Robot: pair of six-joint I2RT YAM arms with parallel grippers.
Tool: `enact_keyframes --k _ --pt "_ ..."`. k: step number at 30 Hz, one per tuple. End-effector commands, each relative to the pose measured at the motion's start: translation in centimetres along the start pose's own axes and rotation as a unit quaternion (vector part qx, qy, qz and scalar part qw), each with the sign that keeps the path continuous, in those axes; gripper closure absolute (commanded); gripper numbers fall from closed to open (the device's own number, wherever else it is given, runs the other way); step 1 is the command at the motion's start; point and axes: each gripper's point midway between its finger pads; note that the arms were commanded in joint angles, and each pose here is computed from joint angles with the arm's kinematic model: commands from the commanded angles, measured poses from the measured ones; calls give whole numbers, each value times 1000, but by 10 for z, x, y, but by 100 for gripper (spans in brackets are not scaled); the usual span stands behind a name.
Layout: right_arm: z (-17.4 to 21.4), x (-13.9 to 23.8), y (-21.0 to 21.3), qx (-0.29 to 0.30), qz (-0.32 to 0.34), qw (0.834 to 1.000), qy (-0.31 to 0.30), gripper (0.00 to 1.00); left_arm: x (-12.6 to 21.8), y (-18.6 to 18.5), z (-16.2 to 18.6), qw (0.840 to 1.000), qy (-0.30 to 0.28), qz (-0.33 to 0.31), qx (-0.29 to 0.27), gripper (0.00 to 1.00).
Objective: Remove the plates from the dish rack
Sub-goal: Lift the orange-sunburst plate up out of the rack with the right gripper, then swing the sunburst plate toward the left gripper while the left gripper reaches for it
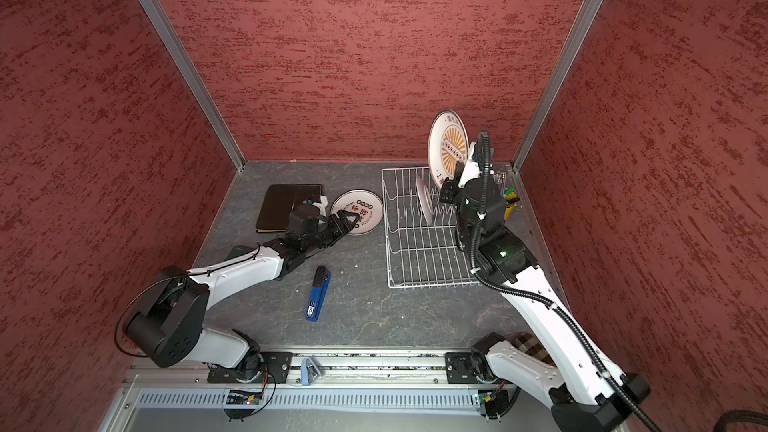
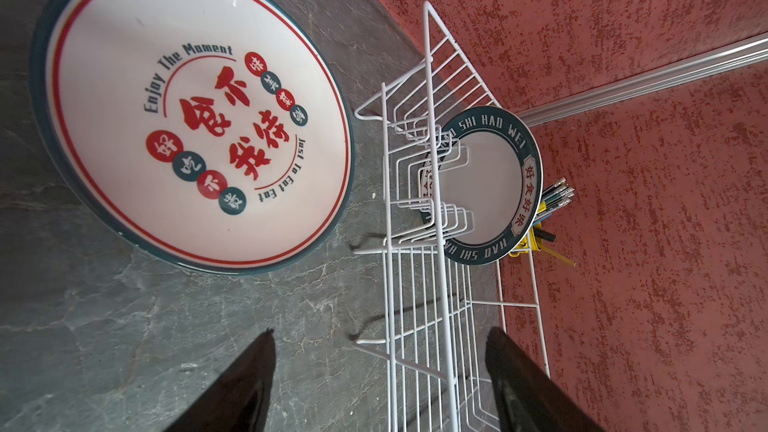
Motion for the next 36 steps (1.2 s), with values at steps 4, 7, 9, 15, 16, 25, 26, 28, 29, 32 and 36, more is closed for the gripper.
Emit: enact_keyframes --k 4,7,9,15,16,25,26,28,29,32,36 --pt "-6 7 35 -135 -115 984 -24 100 3 -5 -6 999 3 40 15 20" --pt "7 1 45 -149 -135 980 -1 100 4 -7 -13 995 9 90 52 20" --pt "17 -3 50 -161 -145 976 11 100 4 -8 -14 992 11 111 65 20" --pt "47 -12 65 -210 -176 961 42 100 9 -19 -14 989 0 142 49 22" --pt "52 -13 70 -222 -189 956 44 100 10 -22 -14 988 -3 149 47 22" --pt "89 -22 98 -254 -243 930 106 100 18 -45 -11 978 -5 208 18 22" --pt "91 -22 100 -257 -247 928 110 100 19 -48 -9 977 -5 213 12 22" --pt "97 -22 102 -262 -250 925 117 100 20 -55 -7 975 -5 223 1 22" --pt "102 -22 101 -264 -248 924 121 100 20 -58 -6 974 -4 226 -3 22" --pt "109 -22 102 -264 -249 923 128 100 20 -64 -3 972 0 233 -14 22" --pt "114 -21 104 -267 -257 919 133 100 20 -66 -3 972 -3 235 -19 22"
Point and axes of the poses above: each gripper's point midway between its finger pads, its own x axis back along the fingers, its own y axis along the line the jaws close on, z = x × y, and after that the axes turned 7 degrees about x, right-handed
